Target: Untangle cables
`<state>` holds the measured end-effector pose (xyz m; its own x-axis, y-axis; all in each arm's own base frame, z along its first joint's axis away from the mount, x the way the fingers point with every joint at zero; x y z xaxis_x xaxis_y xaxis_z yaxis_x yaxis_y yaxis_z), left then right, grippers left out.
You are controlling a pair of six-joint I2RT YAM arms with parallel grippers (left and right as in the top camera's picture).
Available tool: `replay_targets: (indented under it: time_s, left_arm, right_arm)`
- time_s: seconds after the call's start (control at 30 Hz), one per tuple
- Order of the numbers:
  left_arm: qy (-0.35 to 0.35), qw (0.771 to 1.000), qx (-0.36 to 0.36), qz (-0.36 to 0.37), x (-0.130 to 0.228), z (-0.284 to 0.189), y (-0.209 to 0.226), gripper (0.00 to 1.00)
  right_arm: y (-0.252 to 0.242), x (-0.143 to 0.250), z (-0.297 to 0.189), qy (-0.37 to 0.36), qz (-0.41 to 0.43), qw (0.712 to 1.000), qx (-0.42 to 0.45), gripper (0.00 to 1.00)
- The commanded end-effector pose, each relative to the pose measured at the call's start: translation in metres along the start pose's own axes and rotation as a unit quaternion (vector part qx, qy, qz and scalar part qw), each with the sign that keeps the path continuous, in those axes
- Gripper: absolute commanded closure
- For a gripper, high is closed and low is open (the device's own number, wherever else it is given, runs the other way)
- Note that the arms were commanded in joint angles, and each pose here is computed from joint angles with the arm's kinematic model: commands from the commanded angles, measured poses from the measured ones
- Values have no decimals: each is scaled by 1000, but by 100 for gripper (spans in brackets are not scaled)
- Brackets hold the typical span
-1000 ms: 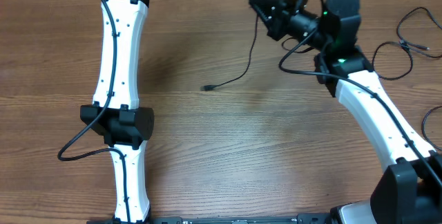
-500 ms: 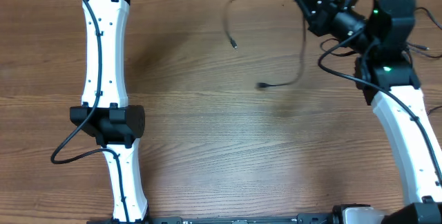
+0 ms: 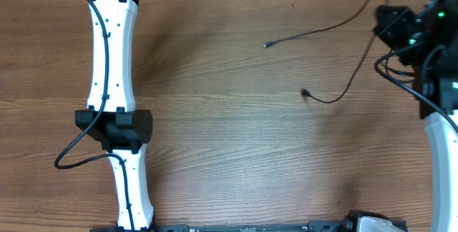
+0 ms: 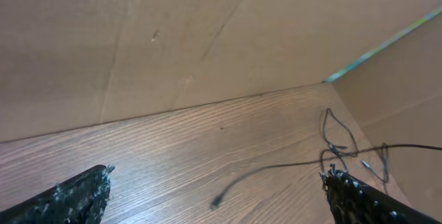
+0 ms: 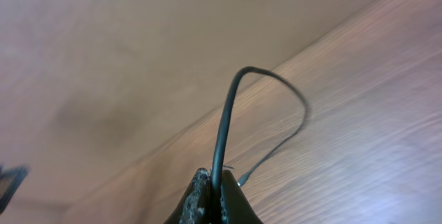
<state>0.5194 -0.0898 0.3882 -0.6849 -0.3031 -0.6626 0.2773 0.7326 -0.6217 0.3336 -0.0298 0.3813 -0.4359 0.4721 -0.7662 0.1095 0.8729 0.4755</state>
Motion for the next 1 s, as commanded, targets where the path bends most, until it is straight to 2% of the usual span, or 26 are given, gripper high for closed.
replay_targets:
  time_s: [0.0,0.2,0.43,0.67,0.83,0.97]
  left_arm:
    - [-32,999,-18,31,-8,-17,-16,0]
    - [-49,998,-10,42,-14,-17,-19,0]
    - [-47,998,-6,45,-12,-14,-24,0]
    - [-33,999,-5,19,-6,-11,-27,0]
    - [-30,999,-4,19,-3,-9,-30,0]
    - [-30,1000,-3,9,-4,-9,-30,0]
  right_arm:
    - [3,-23,-27,-57,-7,997,54,96]
    - [-14,-8,6,4,-16,997,79,96]
    - [-53,8,96,53,-130,984,108,96]
    - [-137,44,187,89,-97,980,152,96]
    - [-172,84,228,136,-71,981,115,96]
    - [-174,115,246,184,-52,979,63,96]
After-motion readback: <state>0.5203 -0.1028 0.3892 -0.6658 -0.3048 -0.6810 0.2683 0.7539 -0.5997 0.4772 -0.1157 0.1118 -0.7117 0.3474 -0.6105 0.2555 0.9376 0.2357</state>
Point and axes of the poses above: each gripper's point midway between its finger pads, its own z axis out along the fingers, its own y axis along the line the jaws close on, x = y × z, the point moved 9 cm from there along -z, back along the fingers, and after that the axes turned 11 degrees about -z, right-handed, at the moved point
